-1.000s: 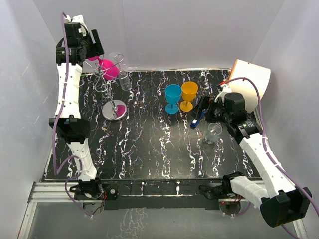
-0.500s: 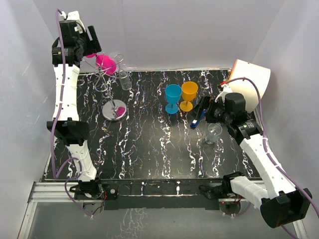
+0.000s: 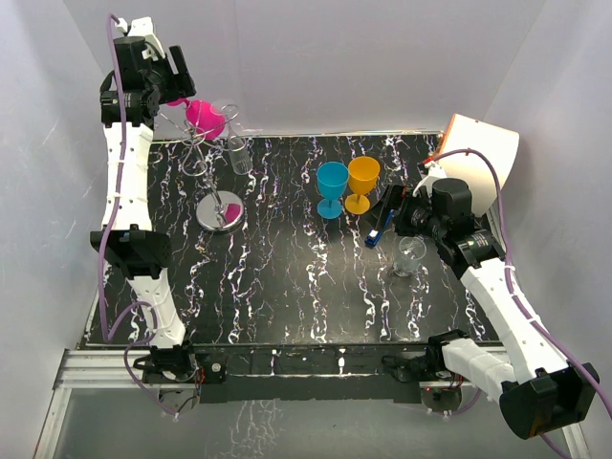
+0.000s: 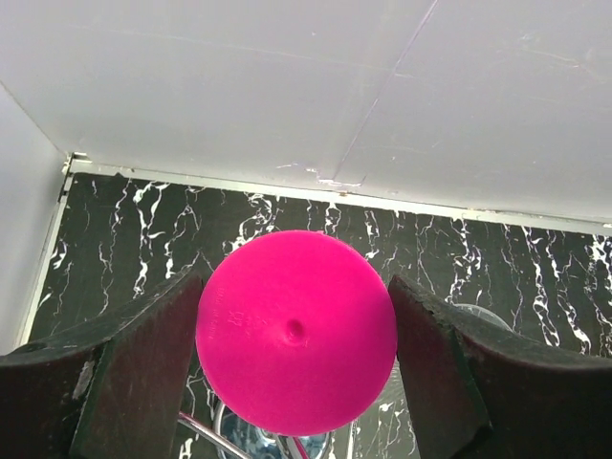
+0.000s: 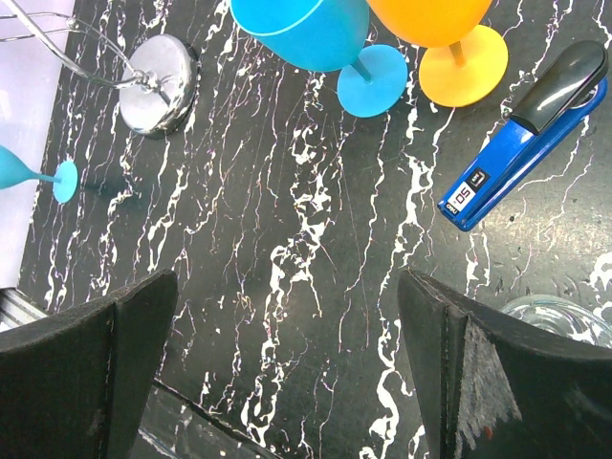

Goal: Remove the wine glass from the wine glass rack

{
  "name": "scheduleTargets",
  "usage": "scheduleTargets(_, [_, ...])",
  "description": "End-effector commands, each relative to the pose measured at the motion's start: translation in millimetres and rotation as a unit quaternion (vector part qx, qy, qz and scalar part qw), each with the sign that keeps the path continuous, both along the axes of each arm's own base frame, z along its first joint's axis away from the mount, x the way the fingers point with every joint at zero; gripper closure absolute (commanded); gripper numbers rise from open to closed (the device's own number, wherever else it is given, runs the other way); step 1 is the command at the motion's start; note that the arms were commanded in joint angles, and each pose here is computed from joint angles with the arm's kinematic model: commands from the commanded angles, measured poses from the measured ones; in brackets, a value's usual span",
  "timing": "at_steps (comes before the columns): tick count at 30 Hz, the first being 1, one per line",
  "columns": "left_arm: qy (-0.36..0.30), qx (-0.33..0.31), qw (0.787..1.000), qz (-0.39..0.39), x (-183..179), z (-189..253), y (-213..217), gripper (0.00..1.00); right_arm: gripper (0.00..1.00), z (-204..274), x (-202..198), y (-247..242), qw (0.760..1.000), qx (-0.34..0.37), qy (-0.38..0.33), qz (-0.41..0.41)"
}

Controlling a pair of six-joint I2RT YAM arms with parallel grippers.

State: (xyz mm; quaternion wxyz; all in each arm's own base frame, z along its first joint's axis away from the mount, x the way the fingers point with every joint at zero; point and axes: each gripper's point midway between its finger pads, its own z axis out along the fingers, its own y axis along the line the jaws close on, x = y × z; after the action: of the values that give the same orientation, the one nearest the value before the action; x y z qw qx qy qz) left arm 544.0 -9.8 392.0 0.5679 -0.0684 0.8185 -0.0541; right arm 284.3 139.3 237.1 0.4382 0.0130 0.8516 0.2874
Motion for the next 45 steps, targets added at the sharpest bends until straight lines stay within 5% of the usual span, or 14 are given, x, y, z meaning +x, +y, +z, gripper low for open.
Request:
scheduleTargets(1, [-0.047,-0.007,0.998,-0.036,2.0,27.4,-14.0,0.53,0.02,11.5,3.4,2.4,1.0,0.005,-0.028,0.004])
scheduleTargets(45, [-0.049,-0.001,0.992,-0.114,23.9,2.8,-40.6,0.6,0.01,13.9,4.9,3.7,1.0,0.007,-0.027,0.005])
